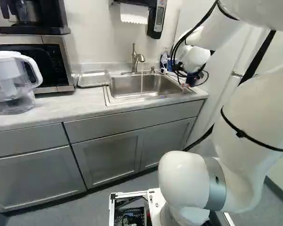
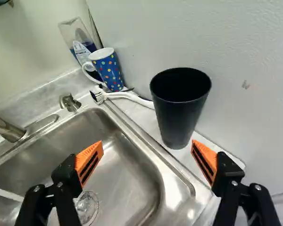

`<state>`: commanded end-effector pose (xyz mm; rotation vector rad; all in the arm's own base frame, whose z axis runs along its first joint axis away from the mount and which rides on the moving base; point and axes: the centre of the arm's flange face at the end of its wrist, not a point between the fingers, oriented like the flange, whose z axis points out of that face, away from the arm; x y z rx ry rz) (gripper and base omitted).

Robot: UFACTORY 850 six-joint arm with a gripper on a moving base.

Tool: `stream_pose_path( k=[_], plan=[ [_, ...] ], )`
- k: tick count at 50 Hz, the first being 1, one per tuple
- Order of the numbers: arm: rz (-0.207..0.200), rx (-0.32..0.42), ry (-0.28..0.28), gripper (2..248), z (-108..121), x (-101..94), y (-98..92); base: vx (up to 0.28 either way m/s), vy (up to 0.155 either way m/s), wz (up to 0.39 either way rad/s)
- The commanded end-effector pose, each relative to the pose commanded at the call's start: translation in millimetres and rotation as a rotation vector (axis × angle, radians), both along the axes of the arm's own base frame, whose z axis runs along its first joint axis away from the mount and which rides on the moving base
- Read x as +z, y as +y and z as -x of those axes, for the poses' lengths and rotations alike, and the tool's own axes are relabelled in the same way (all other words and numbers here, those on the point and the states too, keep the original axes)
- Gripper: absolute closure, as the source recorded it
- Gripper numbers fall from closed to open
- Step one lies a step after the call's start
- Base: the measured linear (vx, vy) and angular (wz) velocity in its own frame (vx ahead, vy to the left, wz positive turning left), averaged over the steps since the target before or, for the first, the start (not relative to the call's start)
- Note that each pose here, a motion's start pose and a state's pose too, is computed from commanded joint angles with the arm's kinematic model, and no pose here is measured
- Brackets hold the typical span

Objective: Rinse the cup and place it in the tray

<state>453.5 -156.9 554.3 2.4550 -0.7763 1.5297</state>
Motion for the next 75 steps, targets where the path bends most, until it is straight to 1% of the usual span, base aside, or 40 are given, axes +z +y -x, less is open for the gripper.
stream_pose_path(
  k=[19,33,58,66,75],
  plan=[
    [0.0,-0.04,0.0,3,-3,0.2,-21.4,0.0,0.0,0.0],
    [-0.001,-0.046,-0.005,3,-3,0.6,-22.0,0.0,0.0,0.0],
    [-0.013,-0.083,-0.033,3,-3,1.9,-24.1,0.0,0.0,0.0],
    [-0.027,-0.101,-0.033,3,-4,-3.7,-25.4,0.0,0.0,0.0],
    [-0.054,-0.131,-0.029,3,-5,-13.1,-27.2,0.0,0.0,0.0]
  ],
)
